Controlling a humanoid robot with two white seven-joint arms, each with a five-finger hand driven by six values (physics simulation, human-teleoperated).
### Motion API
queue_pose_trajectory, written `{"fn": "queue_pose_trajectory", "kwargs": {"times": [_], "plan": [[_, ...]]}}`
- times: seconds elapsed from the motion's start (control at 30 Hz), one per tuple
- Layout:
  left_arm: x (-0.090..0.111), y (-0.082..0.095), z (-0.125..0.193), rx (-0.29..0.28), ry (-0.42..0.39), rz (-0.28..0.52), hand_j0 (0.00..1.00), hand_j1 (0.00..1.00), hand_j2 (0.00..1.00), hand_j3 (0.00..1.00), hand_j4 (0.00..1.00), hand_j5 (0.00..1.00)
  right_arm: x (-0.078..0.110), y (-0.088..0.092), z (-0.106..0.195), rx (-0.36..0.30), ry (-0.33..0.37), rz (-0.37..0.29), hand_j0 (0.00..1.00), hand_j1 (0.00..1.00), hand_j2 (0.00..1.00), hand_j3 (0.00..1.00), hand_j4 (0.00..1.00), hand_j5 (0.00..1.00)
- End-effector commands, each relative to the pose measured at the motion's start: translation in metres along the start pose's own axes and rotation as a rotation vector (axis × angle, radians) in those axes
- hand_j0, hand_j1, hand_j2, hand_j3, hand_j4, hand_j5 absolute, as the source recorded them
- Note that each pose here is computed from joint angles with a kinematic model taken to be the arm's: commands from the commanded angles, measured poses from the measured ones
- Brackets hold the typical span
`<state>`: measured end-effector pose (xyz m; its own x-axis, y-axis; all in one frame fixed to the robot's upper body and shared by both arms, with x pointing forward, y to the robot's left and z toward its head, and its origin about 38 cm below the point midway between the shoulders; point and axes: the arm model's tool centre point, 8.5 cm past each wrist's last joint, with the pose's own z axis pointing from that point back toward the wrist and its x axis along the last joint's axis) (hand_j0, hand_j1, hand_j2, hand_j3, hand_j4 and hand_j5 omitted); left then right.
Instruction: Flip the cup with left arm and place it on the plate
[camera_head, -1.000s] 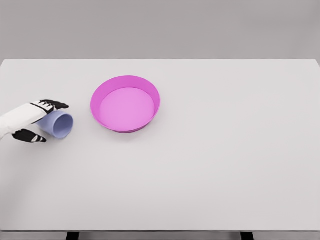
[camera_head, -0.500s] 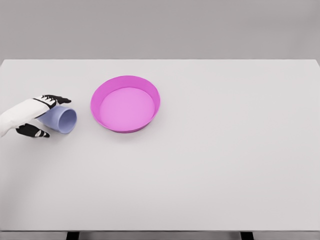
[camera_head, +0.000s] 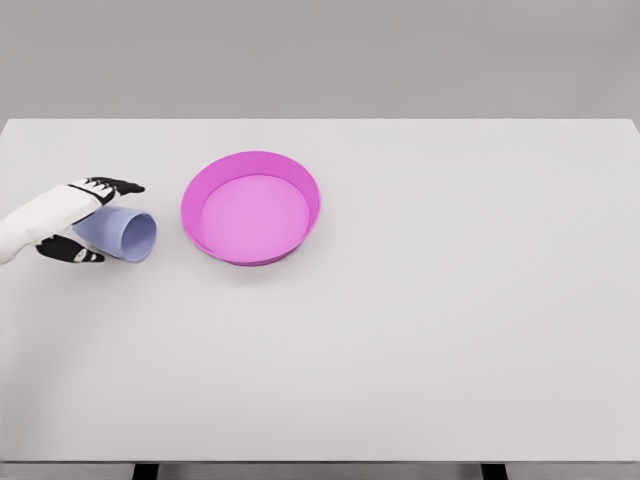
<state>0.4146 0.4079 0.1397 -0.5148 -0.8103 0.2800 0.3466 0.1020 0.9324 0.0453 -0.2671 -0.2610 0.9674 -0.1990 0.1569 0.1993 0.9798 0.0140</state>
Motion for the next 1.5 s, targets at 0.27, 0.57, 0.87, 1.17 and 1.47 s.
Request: {"fn": "queue_pose_trajectory", "kwargs": {"times": [0.27,0.57,0.87,1.17,1.47], "plan": [[0.006,-0.009,-0.008,-0.023,-0.021,0.018,1.00,1.00,1.00,1.00,1.00,1.00,0.000,0.000,0.000,0.000,-0.001,0.000,1.00,1.00,1.00,1.00,1.00,1.00],[0.011,-0.004,-0.006,-0.027,-0.039,0.021,0.64,0.64,0.64,0.64,0.64,0.64,0.000,0.000,0.000,0.000,0.001,-0.001,1.00,1.00,1.00,1.00,1.00,1.00],[0.019,0.008,-0.009,0.076,-0.086,0.159,0.65,0.65,0.65,0.65,0.65,0.65,0.000,0.000,0.000,0.000,0.001,-0.001,1.00,1.00,1.00,1.00,1.00,1.00],[0.042,0.027,-0.025,0.244,-0.210,0.390,0.65,0.65,0.65,0.65,0.65,0.65,0.001,0.000,0.000,0.000,-0.002,0.000,1.00,1.00,1.00,1.00,1.00,1.00],[0.096,0.017,-0.083,0.371,-0.388,0.626,0.66,0.66,0.66,0.66,0.66,0.66,0.001,0.000,0.000,0.000,-0.002,0.000,1.00,1.00,1.00,1.00,1.00,1.00]]}}
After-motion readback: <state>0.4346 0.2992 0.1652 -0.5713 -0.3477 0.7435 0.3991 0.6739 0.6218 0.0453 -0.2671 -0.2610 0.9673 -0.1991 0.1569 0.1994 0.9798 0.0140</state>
